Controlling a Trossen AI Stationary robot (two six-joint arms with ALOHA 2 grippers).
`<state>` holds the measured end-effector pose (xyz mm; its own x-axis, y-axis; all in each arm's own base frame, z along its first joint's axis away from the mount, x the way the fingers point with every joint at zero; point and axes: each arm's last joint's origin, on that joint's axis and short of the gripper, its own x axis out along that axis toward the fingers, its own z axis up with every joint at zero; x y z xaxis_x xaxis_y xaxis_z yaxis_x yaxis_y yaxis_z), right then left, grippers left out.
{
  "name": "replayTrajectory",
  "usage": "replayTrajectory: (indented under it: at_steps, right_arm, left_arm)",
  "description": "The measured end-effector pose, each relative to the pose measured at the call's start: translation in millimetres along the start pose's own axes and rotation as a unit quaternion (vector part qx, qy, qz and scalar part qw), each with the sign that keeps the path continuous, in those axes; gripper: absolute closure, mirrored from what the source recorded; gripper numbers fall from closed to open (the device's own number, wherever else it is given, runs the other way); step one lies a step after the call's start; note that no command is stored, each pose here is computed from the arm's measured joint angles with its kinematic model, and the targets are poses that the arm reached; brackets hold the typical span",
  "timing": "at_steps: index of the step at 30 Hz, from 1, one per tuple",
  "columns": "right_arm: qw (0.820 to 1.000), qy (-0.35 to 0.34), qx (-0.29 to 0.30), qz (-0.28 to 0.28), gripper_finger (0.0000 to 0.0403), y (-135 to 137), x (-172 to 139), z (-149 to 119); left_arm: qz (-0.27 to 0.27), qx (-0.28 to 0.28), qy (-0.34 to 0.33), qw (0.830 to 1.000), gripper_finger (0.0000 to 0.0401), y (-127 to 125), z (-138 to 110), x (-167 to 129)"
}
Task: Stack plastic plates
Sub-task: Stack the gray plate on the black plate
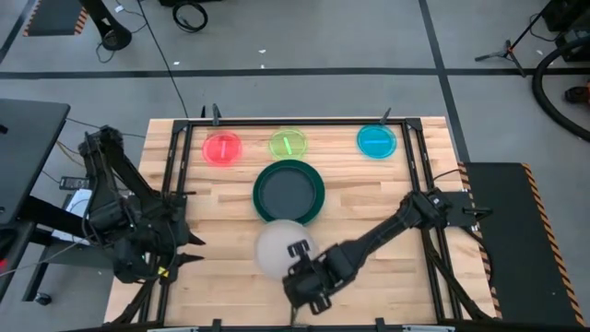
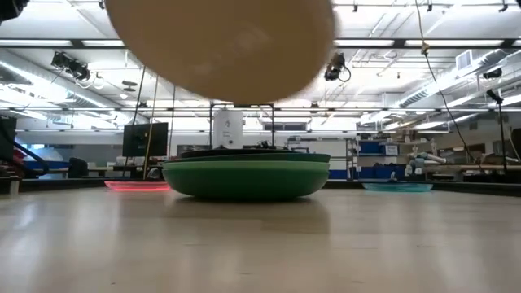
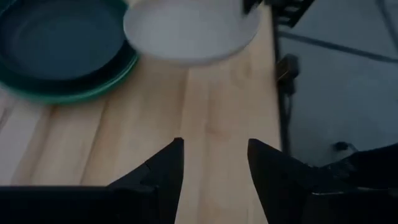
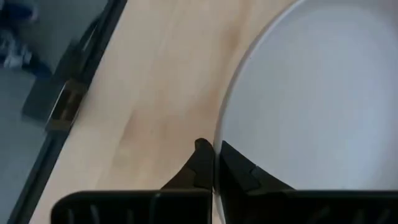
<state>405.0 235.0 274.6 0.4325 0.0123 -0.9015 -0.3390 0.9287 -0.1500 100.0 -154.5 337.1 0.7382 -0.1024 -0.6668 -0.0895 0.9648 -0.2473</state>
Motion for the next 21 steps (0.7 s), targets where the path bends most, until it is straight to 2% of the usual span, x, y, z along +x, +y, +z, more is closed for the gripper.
replayTrajectory:
  at_steps: [3, 6, 13, 17, 21]
  right_arm:
    - [0.999, -0.009, 0.024, -0.034, 0.0391, -26.4, -6.3, 6.0]
    - [0.997, 0.024, 0.052, -0.059, 0.0391, -62.5, -0.4, 1.1]
    - [0.984, 0.116, 0.089, -0.106, 0.0390, -135.4, 38.1, -28.0]
    - [0.984, 0.109, 0.106, -0.091, 0.0390, -164.6, 55.4, -36.9]
    - [0.986, 0.100, 0.103, -0.082, 0.0389, -178.2, 64.9, -41.6]
  left_arm:
    - [0.017, 0.000, 0.013, 1.000, 0.0218, 3.8, -4.5, -1.8]
    - [0.020, 0.001, 0.008, 1.000, 0.0218, 4.2, -4.6, -2.0]
    - [0.039, 0.004, -0.010, 0.999, 0.0218, 6.5, -6.1, 2.3]
    - [0.045, -0.002, -0.008, 0.999, 0.0218, 7.6, -11.2, 7.5]
    - [0.067, -0.034, -0.011, 0.997, 0.0218, 12.6, -13.7, 14.7]
